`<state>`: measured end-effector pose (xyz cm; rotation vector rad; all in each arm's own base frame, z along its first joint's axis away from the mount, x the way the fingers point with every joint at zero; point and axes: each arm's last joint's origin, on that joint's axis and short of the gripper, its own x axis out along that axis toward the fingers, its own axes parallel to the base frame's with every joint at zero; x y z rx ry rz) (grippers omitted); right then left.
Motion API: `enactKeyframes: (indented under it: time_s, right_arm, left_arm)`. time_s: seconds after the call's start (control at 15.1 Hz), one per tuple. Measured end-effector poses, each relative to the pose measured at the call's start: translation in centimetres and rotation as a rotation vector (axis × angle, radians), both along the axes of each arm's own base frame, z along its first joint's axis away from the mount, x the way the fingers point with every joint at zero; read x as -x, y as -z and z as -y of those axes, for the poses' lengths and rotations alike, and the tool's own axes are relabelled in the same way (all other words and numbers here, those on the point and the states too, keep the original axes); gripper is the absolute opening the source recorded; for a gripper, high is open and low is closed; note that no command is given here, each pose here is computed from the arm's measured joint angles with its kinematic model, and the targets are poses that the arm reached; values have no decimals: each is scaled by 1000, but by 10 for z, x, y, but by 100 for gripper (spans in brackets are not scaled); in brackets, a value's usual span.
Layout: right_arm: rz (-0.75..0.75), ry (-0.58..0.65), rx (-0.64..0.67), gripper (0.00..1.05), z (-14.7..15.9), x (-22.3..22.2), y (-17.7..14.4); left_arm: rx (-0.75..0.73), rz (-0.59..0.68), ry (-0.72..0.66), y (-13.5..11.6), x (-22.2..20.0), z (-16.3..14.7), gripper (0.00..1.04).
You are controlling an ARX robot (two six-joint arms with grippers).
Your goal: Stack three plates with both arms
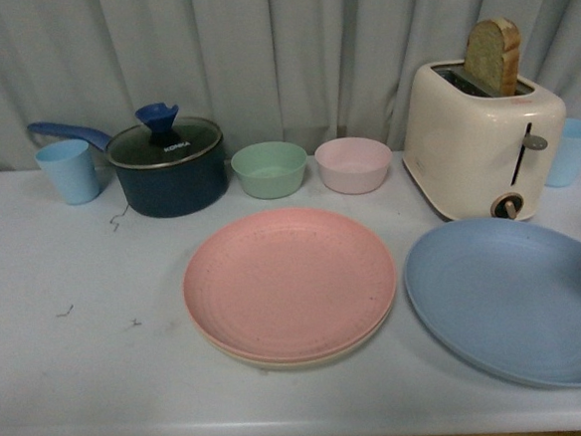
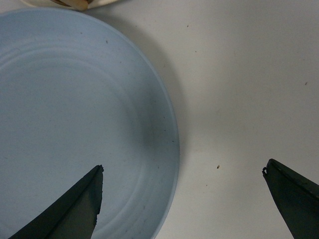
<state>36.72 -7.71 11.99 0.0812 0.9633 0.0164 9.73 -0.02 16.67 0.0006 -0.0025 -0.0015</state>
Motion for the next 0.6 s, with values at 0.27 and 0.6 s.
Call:
enactKeyframes:
  time_s: [0.27, 0.6]
  right_arm:
    - [-54, -2, 1, 98, -6, -19, 37]
    - [-62, 0, 3, 93, -12, -26, 47]
  left_arm:
    - [0, 0, 0, 0, 0, 0, 98]
    - [0, 0, 0, 0, 0, 0, 98]
